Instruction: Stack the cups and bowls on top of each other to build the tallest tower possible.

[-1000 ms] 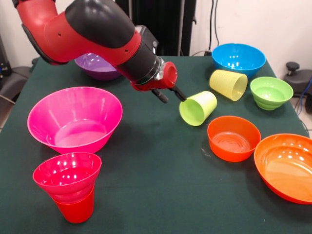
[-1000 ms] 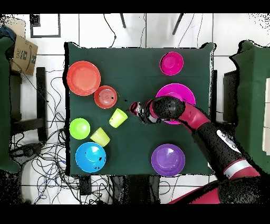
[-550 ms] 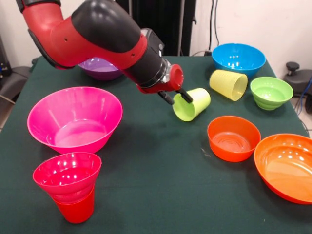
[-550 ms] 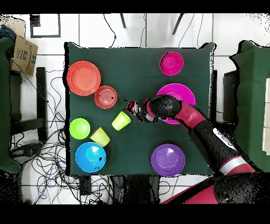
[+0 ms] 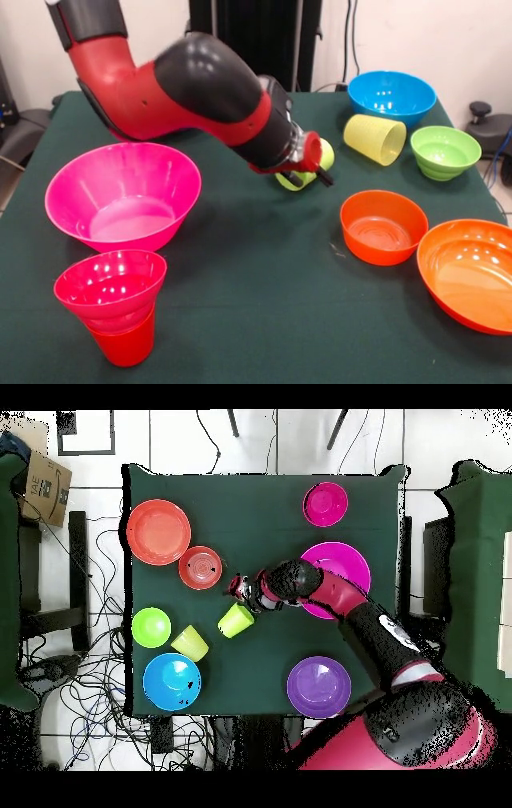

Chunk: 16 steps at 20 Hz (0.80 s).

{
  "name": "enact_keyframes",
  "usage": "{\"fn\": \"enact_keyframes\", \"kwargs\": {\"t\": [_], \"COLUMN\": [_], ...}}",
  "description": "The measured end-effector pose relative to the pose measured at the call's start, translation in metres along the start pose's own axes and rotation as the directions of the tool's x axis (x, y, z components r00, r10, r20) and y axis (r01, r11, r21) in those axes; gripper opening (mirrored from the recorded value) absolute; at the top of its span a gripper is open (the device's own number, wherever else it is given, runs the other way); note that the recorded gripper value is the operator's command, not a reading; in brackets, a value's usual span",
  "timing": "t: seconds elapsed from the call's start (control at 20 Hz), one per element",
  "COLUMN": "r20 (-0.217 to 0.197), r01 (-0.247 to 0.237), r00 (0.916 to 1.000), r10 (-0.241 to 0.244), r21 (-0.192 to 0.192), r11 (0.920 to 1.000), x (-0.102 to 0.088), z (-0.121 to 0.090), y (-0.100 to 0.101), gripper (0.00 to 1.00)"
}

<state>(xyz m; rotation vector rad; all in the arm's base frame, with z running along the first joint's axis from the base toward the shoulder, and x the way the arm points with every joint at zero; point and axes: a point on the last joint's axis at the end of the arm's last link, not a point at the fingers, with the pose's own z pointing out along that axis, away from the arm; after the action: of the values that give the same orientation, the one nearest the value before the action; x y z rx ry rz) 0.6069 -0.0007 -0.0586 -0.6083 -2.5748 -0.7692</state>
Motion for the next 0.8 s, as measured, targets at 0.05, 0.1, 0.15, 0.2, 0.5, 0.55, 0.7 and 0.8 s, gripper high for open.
{"fn": "enact_keyframes", "kwargs": {"t": [0.05, 0.1, 0.15, 0.2, 0.5, 0.55, 0.7, 0.8], "r20": [-0.021, -0.030, -0.036, -0.042, -0.118, -0.131, -0.181, -0.205], "r01": [-0.004, -0.006, -0.008, -0.010, -0.037, -0.040, -0.055, -0.062], "r00": [0.9998, 0.9995, 0.9993, 0.9990, 0.9924, 0.9907, 0.9823, 0.9772], "r10": [0.004, 0.006, 0.008, 0.010, 0.035, 0.038, 0.050, 0.057], "r21": [0.006, 0.005, 0.004, 0.001, -0.016, -0.017, -0.020, -0.022], "r11": [1.0000, 1.0000, 1.0000, 0.9999, 0.9992, 0.9991, 0.9983, 0.9978], "x": [0.000, 0.000, 0.001, 0.001, 0.010, 0.011, 0.018, 0.021], "z": [0.011, 0.015, 0.018, 0.020, 0.030, 0.030, 0.025, 0.022], "y": [0.000, 0.000, -0.001, -0.001, -0.007, -0.009, -0.016, -0.019], "gripper": [1.00, 1.00, 1.00, 1.00, 1.00, 1.00, 1.00, 1.00]}}
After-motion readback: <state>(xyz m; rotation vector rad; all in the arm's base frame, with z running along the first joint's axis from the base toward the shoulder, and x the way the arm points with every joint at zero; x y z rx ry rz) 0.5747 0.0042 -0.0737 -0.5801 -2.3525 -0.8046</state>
